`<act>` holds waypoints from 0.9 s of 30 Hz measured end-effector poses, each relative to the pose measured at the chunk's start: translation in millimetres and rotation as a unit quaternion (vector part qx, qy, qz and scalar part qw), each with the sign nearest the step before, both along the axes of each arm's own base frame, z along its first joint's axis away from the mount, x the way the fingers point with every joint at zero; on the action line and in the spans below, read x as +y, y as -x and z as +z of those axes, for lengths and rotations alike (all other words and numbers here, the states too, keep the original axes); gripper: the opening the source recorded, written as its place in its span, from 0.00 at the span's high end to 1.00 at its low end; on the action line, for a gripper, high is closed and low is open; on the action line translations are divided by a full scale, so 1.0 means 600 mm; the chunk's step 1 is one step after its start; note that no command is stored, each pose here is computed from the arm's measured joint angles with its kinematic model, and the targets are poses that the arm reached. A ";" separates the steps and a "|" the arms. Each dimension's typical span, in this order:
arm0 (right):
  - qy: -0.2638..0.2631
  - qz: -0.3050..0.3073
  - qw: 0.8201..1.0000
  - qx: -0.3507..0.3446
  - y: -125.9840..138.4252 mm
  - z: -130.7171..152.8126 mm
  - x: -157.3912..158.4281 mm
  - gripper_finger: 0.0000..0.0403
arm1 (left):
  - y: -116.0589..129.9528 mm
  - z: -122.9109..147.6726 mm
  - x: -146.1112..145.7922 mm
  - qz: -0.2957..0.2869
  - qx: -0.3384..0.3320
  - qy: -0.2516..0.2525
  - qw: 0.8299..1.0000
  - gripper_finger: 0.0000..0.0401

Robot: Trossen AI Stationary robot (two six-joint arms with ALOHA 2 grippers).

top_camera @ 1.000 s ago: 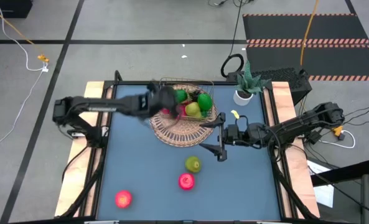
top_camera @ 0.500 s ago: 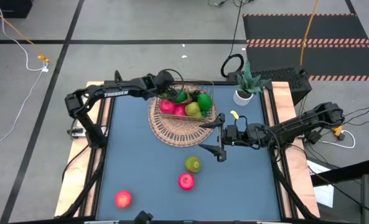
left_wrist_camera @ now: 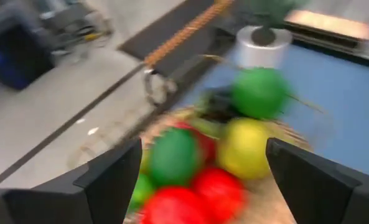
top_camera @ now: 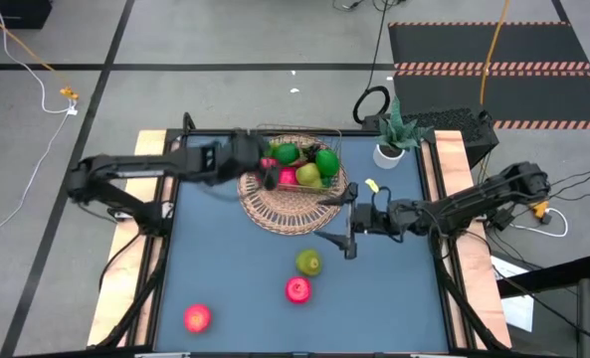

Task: Build produce basket
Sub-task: Put the green pear into the gold wire basket

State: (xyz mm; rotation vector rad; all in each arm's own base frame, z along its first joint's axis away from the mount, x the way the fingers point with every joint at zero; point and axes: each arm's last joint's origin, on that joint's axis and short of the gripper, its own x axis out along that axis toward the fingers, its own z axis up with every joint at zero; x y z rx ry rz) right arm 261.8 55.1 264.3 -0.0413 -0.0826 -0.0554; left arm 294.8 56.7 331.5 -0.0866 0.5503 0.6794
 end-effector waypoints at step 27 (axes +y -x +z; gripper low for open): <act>-0.033 -0.031 0.978 0.204 -0.026 -0.153 0.145 0.19 | 0.061 -0.267 -0.228 -0.014 -0.140 0.014 0.990 0.16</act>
